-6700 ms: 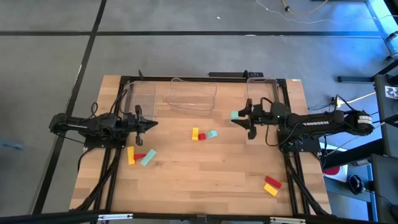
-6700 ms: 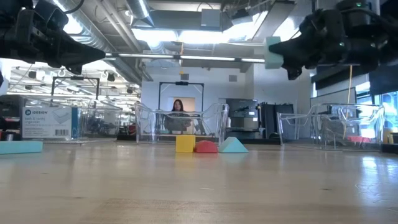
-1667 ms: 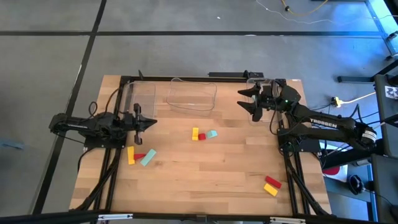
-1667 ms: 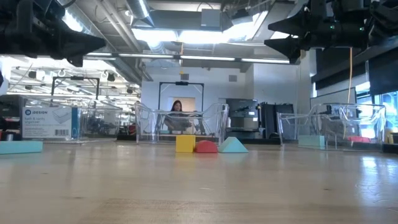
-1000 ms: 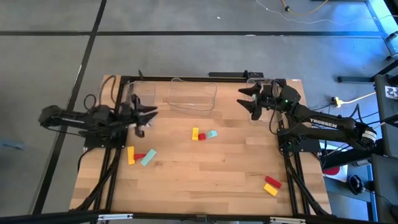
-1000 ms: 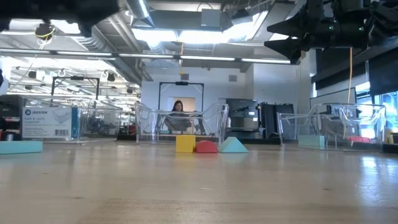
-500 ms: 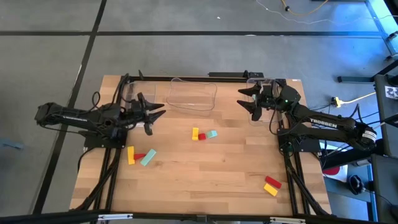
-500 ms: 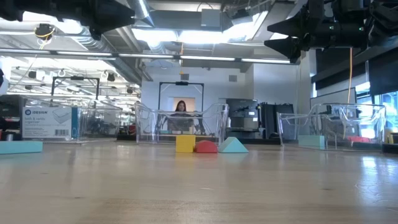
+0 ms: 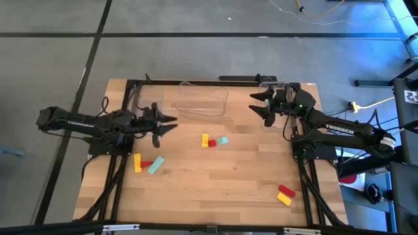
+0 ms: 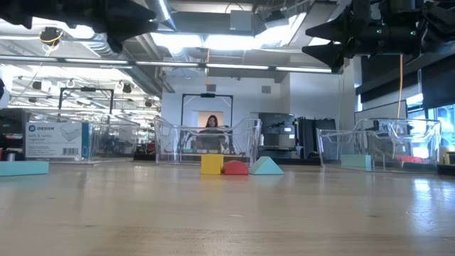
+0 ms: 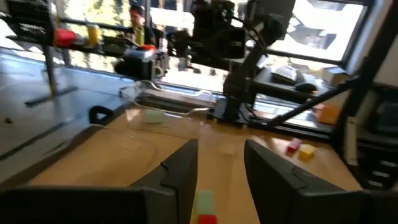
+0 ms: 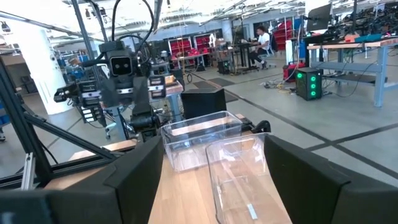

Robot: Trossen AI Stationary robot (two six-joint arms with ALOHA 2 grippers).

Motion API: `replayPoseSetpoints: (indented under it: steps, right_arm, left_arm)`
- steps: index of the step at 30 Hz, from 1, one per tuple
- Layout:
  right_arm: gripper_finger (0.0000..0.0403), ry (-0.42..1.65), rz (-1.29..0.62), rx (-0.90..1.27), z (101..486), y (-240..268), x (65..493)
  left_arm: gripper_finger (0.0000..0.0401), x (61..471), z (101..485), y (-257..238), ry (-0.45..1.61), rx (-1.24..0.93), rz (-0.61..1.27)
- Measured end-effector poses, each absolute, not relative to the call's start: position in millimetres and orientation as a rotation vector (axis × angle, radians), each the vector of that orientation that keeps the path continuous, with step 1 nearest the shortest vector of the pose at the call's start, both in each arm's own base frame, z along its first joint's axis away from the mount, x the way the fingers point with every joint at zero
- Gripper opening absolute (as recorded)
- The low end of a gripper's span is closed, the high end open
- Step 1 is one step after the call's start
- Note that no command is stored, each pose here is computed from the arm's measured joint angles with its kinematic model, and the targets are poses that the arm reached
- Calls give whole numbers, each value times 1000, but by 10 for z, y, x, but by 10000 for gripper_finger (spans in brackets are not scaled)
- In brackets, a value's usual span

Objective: Sort & place blocks by color
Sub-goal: Put the left light blue block into the right transparent bin

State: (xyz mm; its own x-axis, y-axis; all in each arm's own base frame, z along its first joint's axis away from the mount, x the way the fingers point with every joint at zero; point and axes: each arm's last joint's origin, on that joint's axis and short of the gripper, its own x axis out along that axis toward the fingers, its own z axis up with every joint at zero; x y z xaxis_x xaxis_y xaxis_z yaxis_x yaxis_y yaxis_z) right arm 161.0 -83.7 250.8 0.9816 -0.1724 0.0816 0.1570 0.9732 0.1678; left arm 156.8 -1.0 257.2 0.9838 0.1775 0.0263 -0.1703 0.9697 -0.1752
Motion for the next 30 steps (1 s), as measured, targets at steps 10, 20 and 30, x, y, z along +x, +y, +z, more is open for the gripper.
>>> replayPoseSetpoints:
  steps: [10,20,30]
  right_arm:
    - [281,-89,-168,151,2502,-837,1610]
    - [281,-69,-170,162,2481,-839,1611]
    - [281,-63,-171,155,2476,-839,1612]
  left_arm:
    - [124,1751,2833,-301,429,-385,98]
    - [124,1822,2386,-909,955,-671,308]
    - [124,1966,1765,-1157,1239,-613,462]
